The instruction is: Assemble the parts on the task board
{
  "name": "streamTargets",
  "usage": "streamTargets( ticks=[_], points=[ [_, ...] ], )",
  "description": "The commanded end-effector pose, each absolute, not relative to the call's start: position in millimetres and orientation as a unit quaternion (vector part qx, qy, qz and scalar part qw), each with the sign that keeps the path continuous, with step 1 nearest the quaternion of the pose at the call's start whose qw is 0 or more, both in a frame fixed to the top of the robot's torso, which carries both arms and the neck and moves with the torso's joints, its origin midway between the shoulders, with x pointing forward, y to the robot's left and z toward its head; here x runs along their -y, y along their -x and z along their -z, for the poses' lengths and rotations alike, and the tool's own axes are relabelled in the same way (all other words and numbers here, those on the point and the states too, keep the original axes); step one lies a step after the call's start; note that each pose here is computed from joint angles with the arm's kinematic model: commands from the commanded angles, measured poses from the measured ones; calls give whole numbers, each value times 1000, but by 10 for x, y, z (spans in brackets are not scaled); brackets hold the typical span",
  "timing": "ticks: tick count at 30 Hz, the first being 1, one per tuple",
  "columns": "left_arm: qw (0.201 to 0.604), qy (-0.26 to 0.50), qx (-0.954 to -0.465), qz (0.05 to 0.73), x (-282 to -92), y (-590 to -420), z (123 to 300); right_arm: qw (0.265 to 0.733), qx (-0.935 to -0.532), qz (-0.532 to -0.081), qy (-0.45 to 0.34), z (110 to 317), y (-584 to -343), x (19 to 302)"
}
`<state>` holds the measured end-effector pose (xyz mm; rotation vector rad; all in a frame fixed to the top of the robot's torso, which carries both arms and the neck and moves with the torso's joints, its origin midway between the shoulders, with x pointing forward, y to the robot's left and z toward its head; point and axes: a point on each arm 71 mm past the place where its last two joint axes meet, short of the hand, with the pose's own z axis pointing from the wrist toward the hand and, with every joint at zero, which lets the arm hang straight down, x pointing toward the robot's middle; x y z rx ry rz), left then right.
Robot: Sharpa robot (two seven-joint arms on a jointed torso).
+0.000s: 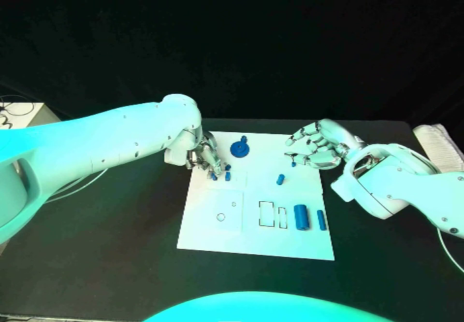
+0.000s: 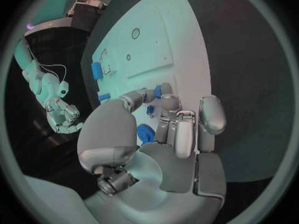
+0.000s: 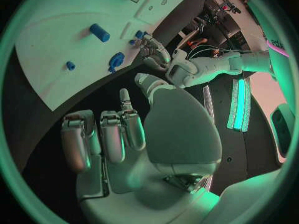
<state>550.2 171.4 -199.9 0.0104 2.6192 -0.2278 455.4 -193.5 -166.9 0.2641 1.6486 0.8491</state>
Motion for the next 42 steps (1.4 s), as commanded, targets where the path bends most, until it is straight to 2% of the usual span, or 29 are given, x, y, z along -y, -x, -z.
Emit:
streamTargets(
  ticks=[1, 20, 28, 42],
  points=[
    [252, -6, -964, 88, -1672, -5468, 2065, 592, -709, -368, -105, 1668, -4547, 1923],
    [264, -4, -961, 82, -1747, -5457, 2073, 593, -708, -368, -105, 1666, -4546, 1931],
    [297, 17, -950, 91, -1828, -5461, 2033, 596, -706, -368, -106, 1662, -4548, 1939],
    [362, 63, -920, 136, -1881, -5468, 1814, 597, -705, -368, -107, 1666, -4553, 1955]
  ],
)
